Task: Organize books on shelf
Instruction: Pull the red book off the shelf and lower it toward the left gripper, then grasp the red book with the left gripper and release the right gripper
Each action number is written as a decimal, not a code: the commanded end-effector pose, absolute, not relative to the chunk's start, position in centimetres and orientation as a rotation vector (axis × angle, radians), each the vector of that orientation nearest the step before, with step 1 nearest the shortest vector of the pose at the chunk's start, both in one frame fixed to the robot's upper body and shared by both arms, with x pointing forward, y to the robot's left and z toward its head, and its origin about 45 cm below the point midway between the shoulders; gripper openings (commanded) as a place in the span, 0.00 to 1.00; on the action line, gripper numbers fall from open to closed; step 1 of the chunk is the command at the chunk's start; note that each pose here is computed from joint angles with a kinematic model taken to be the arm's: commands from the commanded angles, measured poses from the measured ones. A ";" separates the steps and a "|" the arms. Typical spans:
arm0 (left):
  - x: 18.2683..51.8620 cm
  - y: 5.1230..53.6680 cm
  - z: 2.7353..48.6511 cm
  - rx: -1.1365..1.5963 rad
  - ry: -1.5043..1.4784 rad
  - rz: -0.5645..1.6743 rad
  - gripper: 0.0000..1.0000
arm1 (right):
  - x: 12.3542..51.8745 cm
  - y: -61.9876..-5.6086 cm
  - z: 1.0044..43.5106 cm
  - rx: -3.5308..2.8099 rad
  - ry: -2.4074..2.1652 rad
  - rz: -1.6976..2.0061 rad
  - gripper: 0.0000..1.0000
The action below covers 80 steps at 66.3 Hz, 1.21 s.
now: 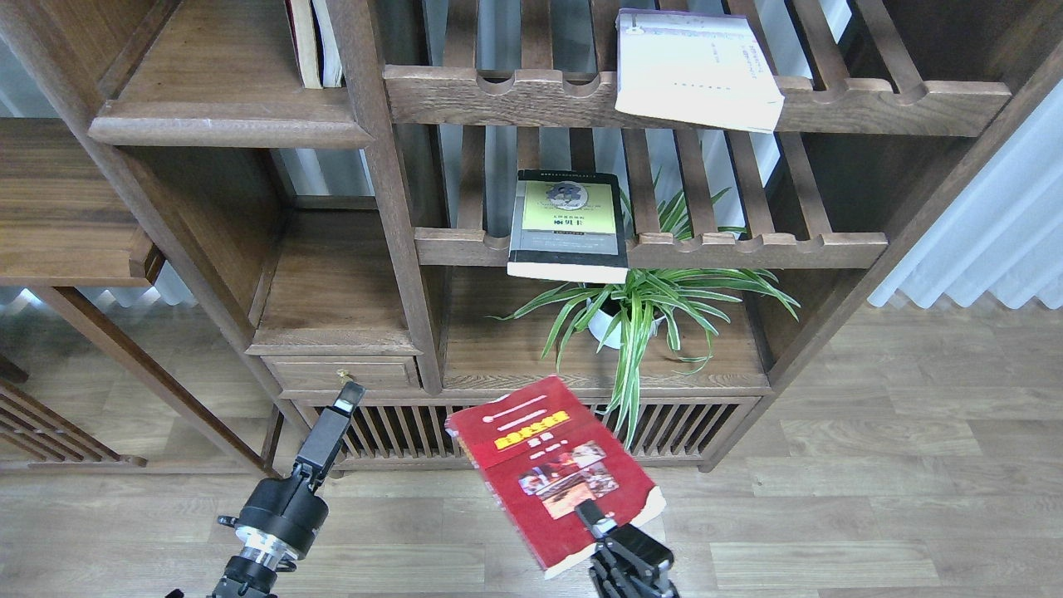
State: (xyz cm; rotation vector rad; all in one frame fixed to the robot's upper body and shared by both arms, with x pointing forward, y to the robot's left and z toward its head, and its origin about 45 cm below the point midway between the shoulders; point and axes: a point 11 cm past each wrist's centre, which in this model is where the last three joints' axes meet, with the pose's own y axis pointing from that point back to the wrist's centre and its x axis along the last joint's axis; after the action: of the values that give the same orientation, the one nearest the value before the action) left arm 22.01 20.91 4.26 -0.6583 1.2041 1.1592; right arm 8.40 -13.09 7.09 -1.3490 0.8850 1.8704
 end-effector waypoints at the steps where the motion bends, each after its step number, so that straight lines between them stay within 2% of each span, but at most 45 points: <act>1: 21.6 20.3 4.0 -0.688 1.237 1.165 1.00 | 8.6 -11.5 7.4 -1.350 0.834 1.889 0.08; 17: 21.6 18.9 4.4 -0.723 1.297 1.127 1.00 | 8.8 -10.9 7.3 -1.362 0.812 1.903 0.10; 31: 21.2 16.7 6.7 -0.774 1.347 1.015 1.00 | 8.9 -11.0 6.6 -1.374 0.829 1.913 0.10; 55: 18.4 14.4 5.5 -0.715 1.432 0.976 1.00 | 8.8 -9.9 6.3 -1.378 0.804 1.940 0.10; 80: 18.1 12.8 5.2 -0.722 1.464 0.962 0.96 | 8.7 -9.9 6.2 -1.381 0.808 1.944 0.10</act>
State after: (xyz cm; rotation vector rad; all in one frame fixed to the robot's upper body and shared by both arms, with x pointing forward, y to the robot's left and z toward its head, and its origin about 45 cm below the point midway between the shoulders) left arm 18.28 13.19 5.57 -0.7317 1.4545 0.9604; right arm 8.79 -9.87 6.29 -1.3799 0.8052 1.9404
